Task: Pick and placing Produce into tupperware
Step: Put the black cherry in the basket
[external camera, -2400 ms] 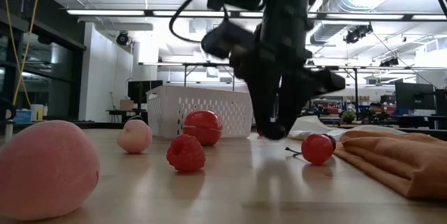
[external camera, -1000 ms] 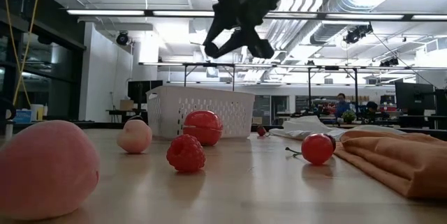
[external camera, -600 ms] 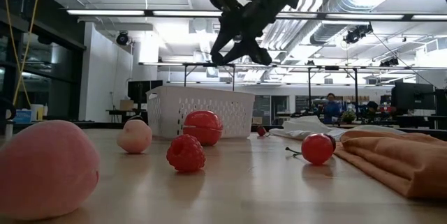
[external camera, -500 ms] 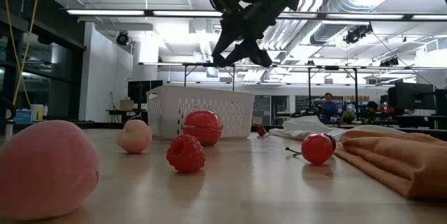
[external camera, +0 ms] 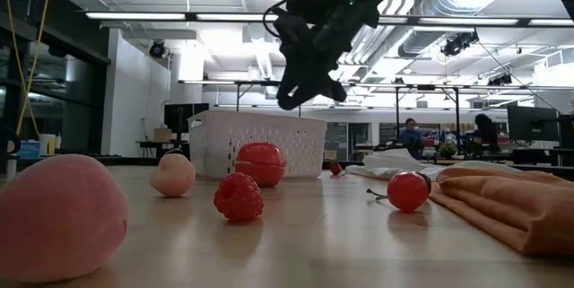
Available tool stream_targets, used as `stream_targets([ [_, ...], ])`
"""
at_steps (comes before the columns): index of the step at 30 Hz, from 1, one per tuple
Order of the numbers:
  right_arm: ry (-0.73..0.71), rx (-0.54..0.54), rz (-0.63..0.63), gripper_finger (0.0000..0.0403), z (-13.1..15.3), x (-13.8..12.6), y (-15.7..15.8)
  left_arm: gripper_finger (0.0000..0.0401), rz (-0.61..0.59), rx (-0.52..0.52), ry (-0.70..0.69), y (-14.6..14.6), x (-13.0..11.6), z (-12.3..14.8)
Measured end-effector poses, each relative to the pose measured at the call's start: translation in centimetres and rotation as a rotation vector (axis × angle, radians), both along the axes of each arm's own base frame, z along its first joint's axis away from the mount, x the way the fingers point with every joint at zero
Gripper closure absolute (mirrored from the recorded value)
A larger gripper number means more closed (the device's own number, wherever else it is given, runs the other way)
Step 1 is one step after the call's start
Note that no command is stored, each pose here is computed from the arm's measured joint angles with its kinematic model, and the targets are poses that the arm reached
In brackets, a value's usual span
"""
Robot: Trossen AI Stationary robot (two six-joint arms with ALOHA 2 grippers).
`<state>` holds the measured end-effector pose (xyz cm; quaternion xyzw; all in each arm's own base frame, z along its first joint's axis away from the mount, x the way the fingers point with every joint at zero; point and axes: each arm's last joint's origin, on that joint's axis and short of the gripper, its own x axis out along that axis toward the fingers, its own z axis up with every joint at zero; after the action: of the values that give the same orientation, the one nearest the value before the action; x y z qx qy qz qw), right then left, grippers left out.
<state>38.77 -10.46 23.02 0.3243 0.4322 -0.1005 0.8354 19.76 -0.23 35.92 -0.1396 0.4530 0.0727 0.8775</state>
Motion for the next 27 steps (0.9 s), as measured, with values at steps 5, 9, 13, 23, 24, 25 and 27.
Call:
stream_targets([
  [5,0.035,-0.079,0.031,0.0291,0.6,0.1,-0.2,0.0398,0.01,-0.007,0.002,0.0,0.1,-0.1],
  [9,0.086,-0.163,0.084,0.0291,1.6,1.1,-0.5,0.0398,0.017,-0.009,0.003,0.0,0.1,-0.1],
  [13,0.151,-0.182,0.134,0.0291,1.5,2.1,-0.8,0.0398,0.031,-0.019,0.003,0.0,0.1,-0.1],
  [23,0.259,-0.322,0.214,0.029,1.1,4.2,0.0,0.0398,0.031,-0.045,0.005,-0.1,0.1,-0.1],
  [24,0.257,-0.325,0.219,0.029,1.1,4.4,0.1,0.0398,0.031,-0.045,0.005,-0.1,0.1,-0.1],
  [25,0.259,-0.325,0.222,0.029,1.0,4.4,0.1,0.0398,0.031,-0.045,0.005,-0.1,0.1,-0.1],
  [27,0.269,-0.321,0.226,0.029,0.8,4.5,0.2,0.0398,0.031,-0.045,0.005,-0.1,0.1,-0.1],
])
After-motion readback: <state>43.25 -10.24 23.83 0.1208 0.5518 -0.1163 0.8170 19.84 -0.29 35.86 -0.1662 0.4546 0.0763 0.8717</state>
